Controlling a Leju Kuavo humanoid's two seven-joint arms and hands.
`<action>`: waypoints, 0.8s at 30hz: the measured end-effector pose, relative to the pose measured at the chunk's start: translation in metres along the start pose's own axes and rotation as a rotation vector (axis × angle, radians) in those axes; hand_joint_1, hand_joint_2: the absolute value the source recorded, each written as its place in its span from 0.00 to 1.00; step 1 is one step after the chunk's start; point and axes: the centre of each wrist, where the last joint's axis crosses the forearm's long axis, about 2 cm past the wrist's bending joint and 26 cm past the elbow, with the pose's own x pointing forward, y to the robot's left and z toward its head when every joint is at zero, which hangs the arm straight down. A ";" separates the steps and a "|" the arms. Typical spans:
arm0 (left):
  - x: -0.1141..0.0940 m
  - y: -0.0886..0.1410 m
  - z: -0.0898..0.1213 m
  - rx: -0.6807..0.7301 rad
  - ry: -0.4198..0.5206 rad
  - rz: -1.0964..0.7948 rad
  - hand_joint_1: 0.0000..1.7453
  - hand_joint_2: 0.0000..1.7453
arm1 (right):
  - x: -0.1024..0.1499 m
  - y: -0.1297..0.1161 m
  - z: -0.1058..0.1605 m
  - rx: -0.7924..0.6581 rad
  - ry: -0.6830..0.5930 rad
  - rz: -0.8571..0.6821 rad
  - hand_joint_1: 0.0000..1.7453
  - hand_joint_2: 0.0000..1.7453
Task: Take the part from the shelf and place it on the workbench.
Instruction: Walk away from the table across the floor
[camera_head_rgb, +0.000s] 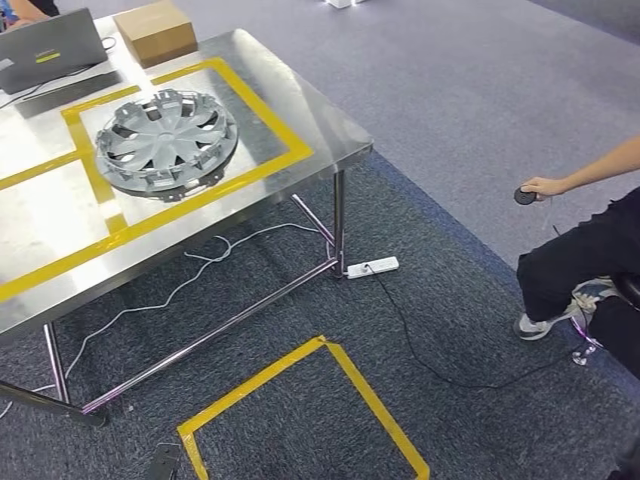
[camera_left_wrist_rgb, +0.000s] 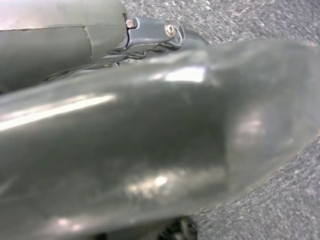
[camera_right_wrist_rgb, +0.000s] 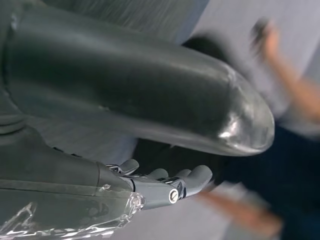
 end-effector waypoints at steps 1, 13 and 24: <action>-0.001 0.000 0.000 0.000 0.002 0.000 0.00 0.00 | -0.008 0.000 0.004 -0.005 0.049 0.005 0.00 0.00; 0.002 0.003 -0.002 0.001 -0.002 -0.006 0.00 0.00 | -0.087 -0.004 0.117 0.066 0.764 0.078 0.00 0.00; 0.003 -0.001 -0.001 -0.021 0.006 -0.052 0.00 0.00 | -0.084 0.027 0.161 0.130 1.227 0.033 0.00 0.00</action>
